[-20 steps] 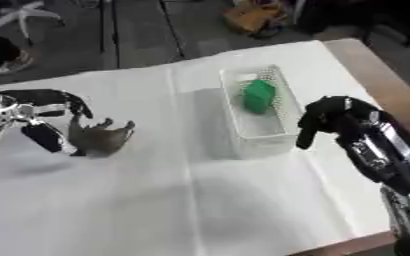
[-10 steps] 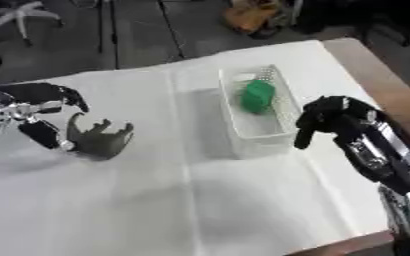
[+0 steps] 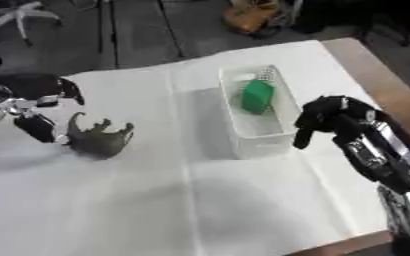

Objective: Pick up objects on the table and place them in the box.

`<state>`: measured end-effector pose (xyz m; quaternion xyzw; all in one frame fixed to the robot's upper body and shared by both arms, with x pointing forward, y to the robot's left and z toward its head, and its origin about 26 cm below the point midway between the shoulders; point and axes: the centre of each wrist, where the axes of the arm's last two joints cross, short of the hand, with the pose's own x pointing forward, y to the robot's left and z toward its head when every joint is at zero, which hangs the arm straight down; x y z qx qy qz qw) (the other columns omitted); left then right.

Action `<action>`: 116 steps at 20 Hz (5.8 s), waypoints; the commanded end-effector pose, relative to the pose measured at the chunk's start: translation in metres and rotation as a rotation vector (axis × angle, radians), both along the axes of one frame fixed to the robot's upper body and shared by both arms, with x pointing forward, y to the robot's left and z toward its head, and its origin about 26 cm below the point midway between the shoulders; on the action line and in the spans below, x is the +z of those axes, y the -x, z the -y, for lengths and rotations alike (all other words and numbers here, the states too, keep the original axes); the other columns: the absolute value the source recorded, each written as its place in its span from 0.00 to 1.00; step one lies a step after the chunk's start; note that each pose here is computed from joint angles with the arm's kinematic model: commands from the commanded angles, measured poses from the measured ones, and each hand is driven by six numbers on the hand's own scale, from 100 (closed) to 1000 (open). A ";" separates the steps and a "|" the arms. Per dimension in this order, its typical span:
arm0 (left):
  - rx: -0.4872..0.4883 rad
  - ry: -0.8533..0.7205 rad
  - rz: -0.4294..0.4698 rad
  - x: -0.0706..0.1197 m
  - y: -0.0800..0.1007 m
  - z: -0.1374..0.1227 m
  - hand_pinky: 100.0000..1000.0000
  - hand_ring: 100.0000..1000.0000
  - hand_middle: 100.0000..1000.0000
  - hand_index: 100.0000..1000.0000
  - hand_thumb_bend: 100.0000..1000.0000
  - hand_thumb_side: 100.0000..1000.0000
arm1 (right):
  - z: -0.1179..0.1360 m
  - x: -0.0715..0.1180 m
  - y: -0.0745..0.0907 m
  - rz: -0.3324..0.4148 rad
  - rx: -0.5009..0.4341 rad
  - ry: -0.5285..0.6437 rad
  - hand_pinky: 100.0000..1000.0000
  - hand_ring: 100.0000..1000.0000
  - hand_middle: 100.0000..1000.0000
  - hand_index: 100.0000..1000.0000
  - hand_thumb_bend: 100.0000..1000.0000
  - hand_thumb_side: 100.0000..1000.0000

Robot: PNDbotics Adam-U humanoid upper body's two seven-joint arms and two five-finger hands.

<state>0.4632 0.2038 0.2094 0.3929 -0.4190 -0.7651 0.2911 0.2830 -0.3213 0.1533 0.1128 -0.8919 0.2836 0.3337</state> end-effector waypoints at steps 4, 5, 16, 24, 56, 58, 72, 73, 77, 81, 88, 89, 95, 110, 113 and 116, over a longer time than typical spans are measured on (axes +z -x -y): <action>0.006 -0.071 0.010 -0.010 -0.005 0.001 1.00 0.91 0.79 0.82 0.61 0.36 | -0.001 0.009 0.001 0.029 0.015 0.006 0.45 0.43 0.56 0.77 0.00 0.66; 0.010 -0.084 0.006 -0.013 -0.006 0.002 1.00 0.91 0.79 0.82 0.61 0.36 | -0.001 0.009 0.001 0.030 0.015 0.006 0.45 0.43 0.56 0.77 0.00 0.66; 0.008 -0.186 0.023 -0.041 -0.011 0.004 1.00 0.87 0.68 0.73 0.58 0.34 | -0.002 0.009 0.001 0.032 0.020 0.005 0.45 0.43 0.56 0.77 0.00 0.66; 0.009 -0.114 0.133 -0.038 -0.012 0.001 0.90 0.49 0.16 0.24 0.00 0.43 | -0.001 0.008 0.001 0.029 0.017 0.002 0.45 0.43 0.57 0.77 0.00 0.66; -0.124 0.661 0.308 0.012 -0.013 0.052 0.62 0.39 0.06 0.15 0.08 0.28 | -0.005 0.009 0.000 0.026 0.061 0.006 0.45 0.43 0.57 0.78 0.00 0.66; -0.138 0.686 0.299 0.017 -0.012 0.056 0.63 0.40 0.07 0.16 0.08 0.29 | -0.006 0.010 0.000 0.026 0.068 0.009 0.45 0.43 0.57 0.78 0.00 0.66; -0.329 0.457 0.478 0.068 0.000 0.080 0.83 0.44 0.14 0.22 0.00 0.42 | -0.015 0.018 -0.008 0.006 0.141 0.053 0.45 0.43 0.57 0.78 0.00 0.67; -0.330 0.430 0.483 0.068 0.000 0.080 0.86 0.45 0.15 0.24 0.00 0.44 | -0.016 0.019 -0.008 0.003 0.148 0.056 0.45 0.43 0.57 0.78 0.00 0.67; -0.316 0.346 0.496 0.065 -0.002 0.079 0.87 0.46 0.16 0.25 0.00 0.45 | -0.019 0.020 -0.010 -0.003 0.168 0.063 0.45 0.43 0.57 0.78 0.00 0.67; -0.306 0.285 0.514 0.059 -0.005 0.078 0.92 0.47 0.16 0.26 0.00 0.48 | -0.019 0.022 -0.011 -0.008 0.170 0.068 0.45 0.43 0.57 0.78 0.00 0.68; -0.296 0.169 0.542 0.049 -0.009 0.079 0.93 0.48 0.17 0.26 0.00 0.49 | -0.025 0.026 -0.015 -0.017 0.201 0.080 0.46 0.43 0.57 0.78 0.00 0.68; -0.294 0.164 0.552 0.048 -0.009 0.078 0.92 0.48 0.18 0.27 0.00 0.50 | -0.025 0.026 -0.016 -0.017 0.202 0.079 0.46 0.43 0.57 0.78 0.00 0.68; -0.285 0.166 0.650 0.043 -0.009 0.081 0.90 0.53 0.30 0.36 0.19 0.60 | -0.027 0.030 -0.017 -0.014 0.207 0.076 0.46 0.43 0.57 0.78 0.00 0.68; -0.282 0.031 0.652 0.018 -0.018 0.077 0.97 0.68 0.58 0.55 0.61 0.64 | -0.025 0.030 -0.017 -0.011 0.197 0.071 0.46 0.43 0.57 0.78 0.00 0.68; -0.270 0.026 0.638 0.018 -0.018 0.076 0.99 0.77 0.74 0.71 0.68 0.70 | -0.025 0.030 -0.016 -0.012 0.195 0.070 0.46 0.43 0.57 0.78 0.00 0.68; -0.272 0.082 0.675 0.024 -0.016 0.076 0.97 0.79 0.78 0.76 0.70 0.77 | -0.025 0.029 -0.016 -0.012 0.194 0.070 0.46 0.43 0.57 0.78 0.00 0.68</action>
